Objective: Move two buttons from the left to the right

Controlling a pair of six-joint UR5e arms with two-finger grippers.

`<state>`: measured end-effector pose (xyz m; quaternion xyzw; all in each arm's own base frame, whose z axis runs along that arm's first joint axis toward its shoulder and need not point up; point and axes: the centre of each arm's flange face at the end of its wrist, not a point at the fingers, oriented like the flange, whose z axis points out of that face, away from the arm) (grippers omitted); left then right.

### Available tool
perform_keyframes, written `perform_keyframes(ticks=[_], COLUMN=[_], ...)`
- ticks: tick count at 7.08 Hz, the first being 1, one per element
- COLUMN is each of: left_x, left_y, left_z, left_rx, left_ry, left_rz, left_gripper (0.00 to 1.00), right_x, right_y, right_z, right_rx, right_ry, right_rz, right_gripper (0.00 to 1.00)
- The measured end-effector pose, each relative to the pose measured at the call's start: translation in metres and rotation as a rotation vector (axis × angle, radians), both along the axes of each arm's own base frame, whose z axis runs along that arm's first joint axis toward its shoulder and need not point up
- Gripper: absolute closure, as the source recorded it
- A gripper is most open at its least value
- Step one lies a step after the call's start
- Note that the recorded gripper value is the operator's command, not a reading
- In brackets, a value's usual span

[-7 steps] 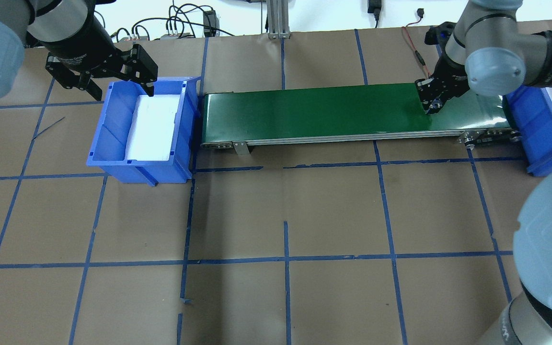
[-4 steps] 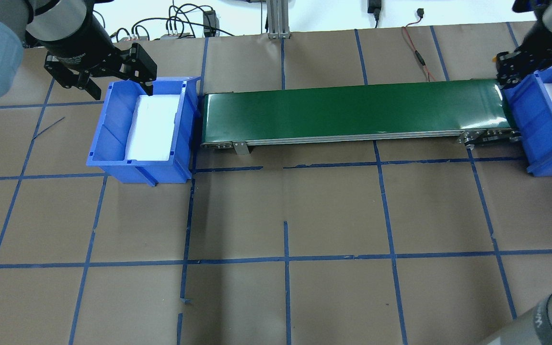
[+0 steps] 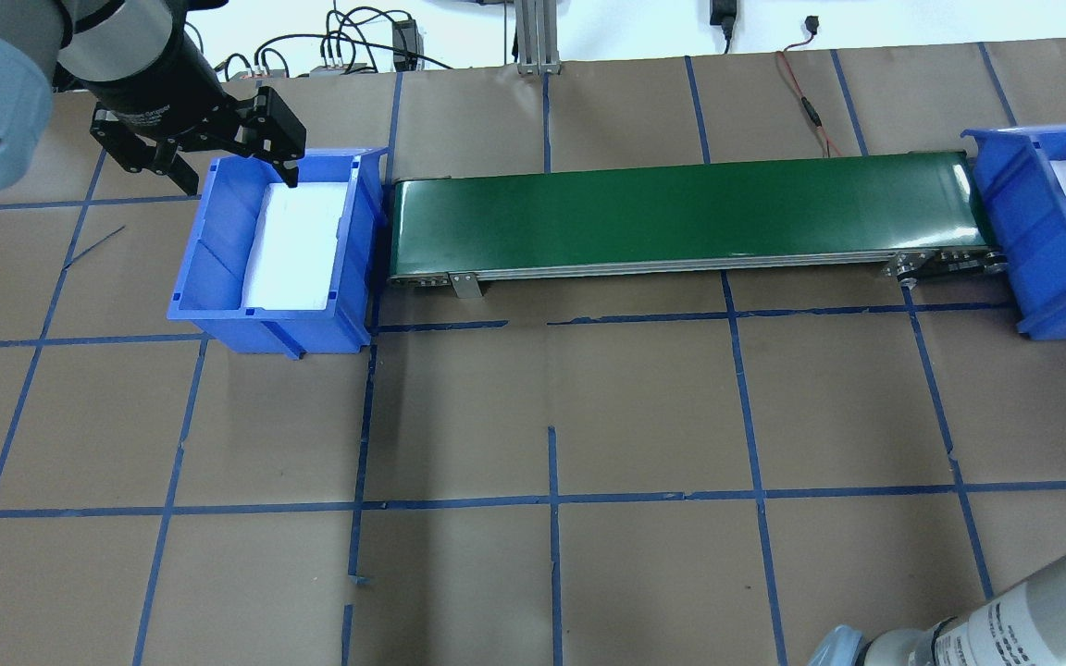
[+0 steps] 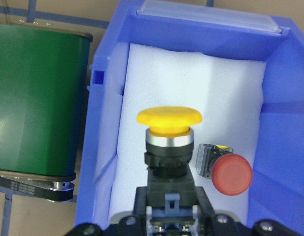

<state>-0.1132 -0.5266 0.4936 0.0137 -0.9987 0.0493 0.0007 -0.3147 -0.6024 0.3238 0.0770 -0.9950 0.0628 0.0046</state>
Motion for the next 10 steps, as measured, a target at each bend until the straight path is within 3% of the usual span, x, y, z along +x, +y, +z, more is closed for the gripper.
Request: perform_keyframes(ticks=[3, 4, 5, 6, 8, 10], left_x=[0.0, 0.0, 0.0, 0.0, 0.0, 0.001], left_y=[-0.003, -0.003, -0.003, -0.003, -0.003, -0.003], left_z=[0.001, 0.001, 0.001, 0.002, 0.002, 0.002], left_rx=[-0.013, -0.016, -0.018, -0.019, -0.019, -0.021], left_ry=[0.002, 0.003, 0.004, 0.003, 0.002, 0.002], left_rz=[-0.003, -0.002, -0.002, -0.002, -0.002, -0.003], left_gripper=[0.0, 0.0, 0.0, 0.0, 0.0, 0.0], right_x=[-0.015, -0.016, -0.018, -0.018, -0.02, -0.011], right_y=[0.005, 0.005, 0.004, 0.004, 0.004, 0.01], right_z=[-0.052, -0.064, -0.074, -0.077, -0.066, -0.027], right_rx=[0.074, 0.089, 0.102, 0.106, 0.097, 0.075], right_ry=[-0.074, -0.087, -0.094, -0.09, -0.066, -0.04], right_rz=[-0.053, -0.062, -0.065, -0.065, -0.061, -0.055], right_gripper=[0.9, 0.69, 0.11, 0.01, 0.0, 0.0])
